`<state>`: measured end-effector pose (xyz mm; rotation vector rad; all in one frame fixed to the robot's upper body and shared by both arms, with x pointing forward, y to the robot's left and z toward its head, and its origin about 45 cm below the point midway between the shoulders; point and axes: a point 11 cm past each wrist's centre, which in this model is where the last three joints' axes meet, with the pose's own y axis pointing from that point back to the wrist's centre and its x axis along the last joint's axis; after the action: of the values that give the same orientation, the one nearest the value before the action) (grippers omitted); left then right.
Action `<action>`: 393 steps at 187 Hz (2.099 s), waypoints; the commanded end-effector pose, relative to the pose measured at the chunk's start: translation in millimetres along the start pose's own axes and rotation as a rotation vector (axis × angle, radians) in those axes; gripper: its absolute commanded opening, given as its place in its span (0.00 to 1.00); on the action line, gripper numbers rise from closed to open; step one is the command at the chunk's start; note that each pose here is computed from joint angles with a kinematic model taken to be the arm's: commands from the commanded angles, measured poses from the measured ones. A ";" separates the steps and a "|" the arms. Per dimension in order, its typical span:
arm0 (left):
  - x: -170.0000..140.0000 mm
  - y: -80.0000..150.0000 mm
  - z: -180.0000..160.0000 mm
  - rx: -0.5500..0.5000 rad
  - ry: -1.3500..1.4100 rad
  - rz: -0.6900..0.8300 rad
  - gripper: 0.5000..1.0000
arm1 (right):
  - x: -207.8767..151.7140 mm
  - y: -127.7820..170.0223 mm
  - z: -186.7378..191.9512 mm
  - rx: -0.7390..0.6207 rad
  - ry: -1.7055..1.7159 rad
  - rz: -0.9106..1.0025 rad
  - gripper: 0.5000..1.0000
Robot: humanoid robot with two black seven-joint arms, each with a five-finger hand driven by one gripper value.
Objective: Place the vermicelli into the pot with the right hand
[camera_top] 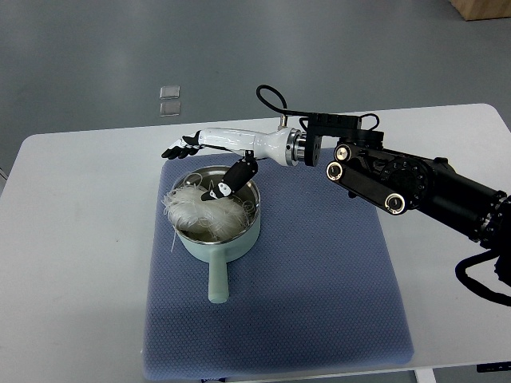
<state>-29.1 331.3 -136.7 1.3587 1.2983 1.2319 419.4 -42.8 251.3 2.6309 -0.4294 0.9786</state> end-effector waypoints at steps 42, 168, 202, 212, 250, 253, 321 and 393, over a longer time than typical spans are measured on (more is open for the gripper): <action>0.0 0.0 0.1 -0.001 0.000 0.000 1.00 | 13.8 8.5 -0.2 0.009 -0.014 0.034 0.83; 0.5 0.0 0.2 -0.001 0.002 0.001 1.00 | 72.6 115.9 99.4 0.013 -0.741 0.947 0.85; -0.1 0.0 0.0 0.000 0.001 0.000 1.00 | 60.9 148.5 143.6 -0.099 -0.907 1.155 0.85; 0.5 0.0 0.2 -0.001 0.002 0.001 1.00 | 57.4 154.7 151.6 -0.120 -0.961 1.189 0.85; 0.0 0.0 -0.1 0.001 0.000 0.000 1.00 | 36.7 164.3 169.8 -0.139 -1.171 1.262 0.85; -0.1 0.0 0.2 -0.001 0.001 0.000 1.00 | 36.2 164.5 169.9 -0.135 -1.172 1.262 0.85; -0.1 0.0 0.0 0.000 0.001 0.000 1.00 | 13.0 161.8 171.6 -0.101 -1.140 1.266 0.85; -0.1 0.0 0.0 0.000 0.001 0.000 1.00 | 7.7 160.3 172.2 -0.111 -1.140 1.261 0.86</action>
<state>-29.1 331.3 -136.6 1.3589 1.2986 1.2323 464.5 -254.9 159.7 2.3364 -2.3855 -0.5474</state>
